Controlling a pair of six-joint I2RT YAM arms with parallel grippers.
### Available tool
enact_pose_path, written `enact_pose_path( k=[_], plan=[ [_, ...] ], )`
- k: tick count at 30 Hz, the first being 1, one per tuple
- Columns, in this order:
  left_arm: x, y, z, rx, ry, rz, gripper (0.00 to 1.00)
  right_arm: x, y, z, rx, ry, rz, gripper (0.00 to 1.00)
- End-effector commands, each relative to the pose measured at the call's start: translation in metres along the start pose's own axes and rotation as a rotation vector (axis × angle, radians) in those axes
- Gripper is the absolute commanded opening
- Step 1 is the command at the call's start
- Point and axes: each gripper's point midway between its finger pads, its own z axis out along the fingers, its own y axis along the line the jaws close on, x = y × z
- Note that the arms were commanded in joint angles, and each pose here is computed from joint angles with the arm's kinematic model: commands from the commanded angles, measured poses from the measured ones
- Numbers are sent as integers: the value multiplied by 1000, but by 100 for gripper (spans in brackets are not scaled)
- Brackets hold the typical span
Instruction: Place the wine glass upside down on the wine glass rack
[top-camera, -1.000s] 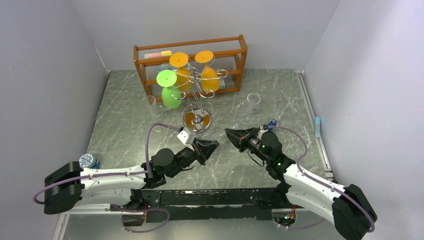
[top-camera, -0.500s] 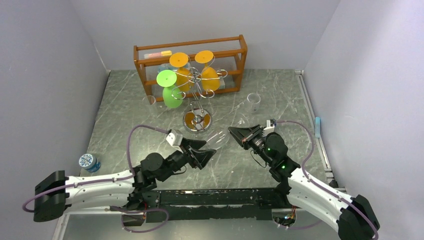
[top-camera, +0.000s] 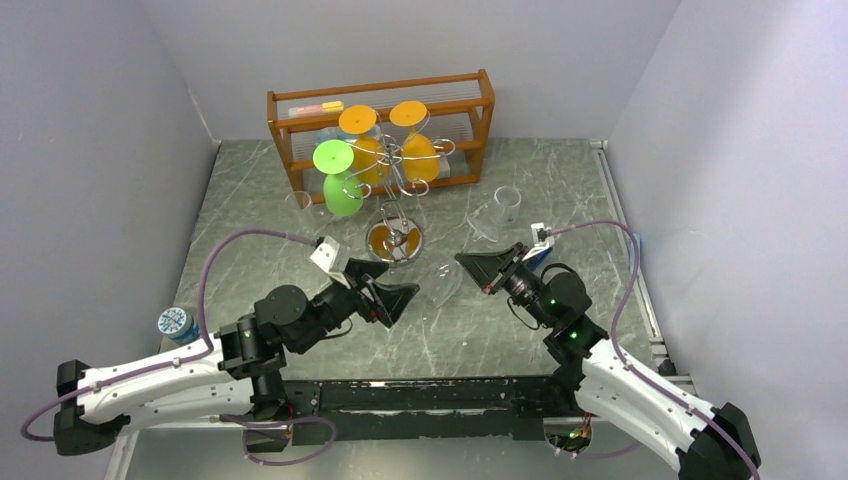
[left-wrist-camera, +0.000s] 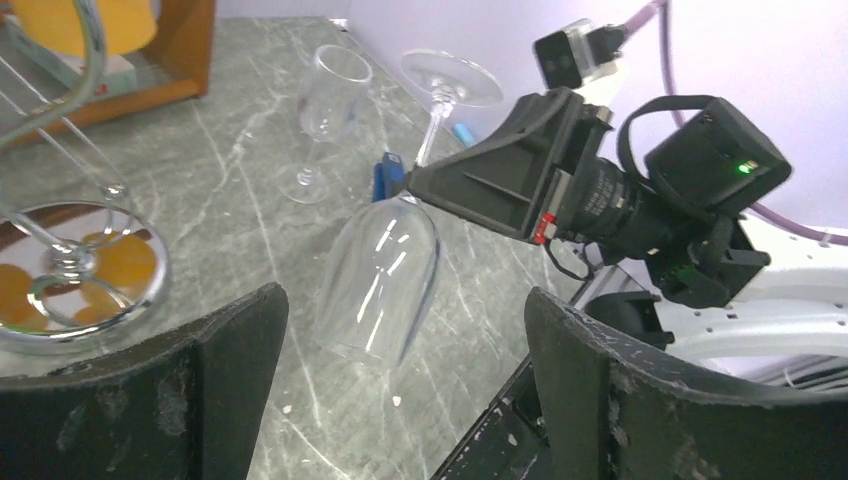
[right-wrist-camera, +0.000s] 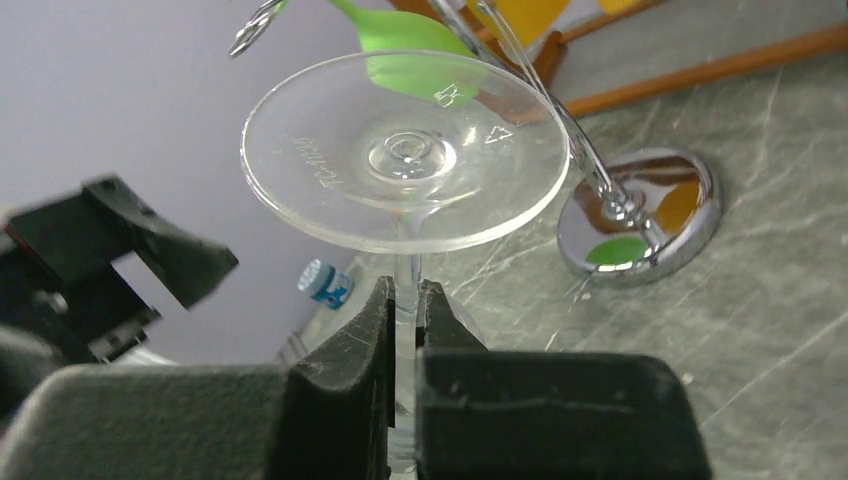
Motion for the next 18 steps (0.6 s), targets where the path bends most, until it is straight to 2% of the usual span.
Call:
enact_pose_path(
  k=[1,4,8,12,18],
  plan=[
    [-7,16,-3,-136,87,99,93,-28,49,4,-199,-40,-308,0],
    [-23,24,-5,-216,97,141,94,-37,62,9,-222,-8,-442,0],
    [-52,29,-7,-296,67,178,95,-63,67,21,-166,-41,-567,0],
    [-70,35,-16,-357,61,206,96,-88,65,37,-73,-80,-627,0],
    [-77,51,-44,-412,66,209,96,-116,44,59,86,-128,-677,0]
  ],
)
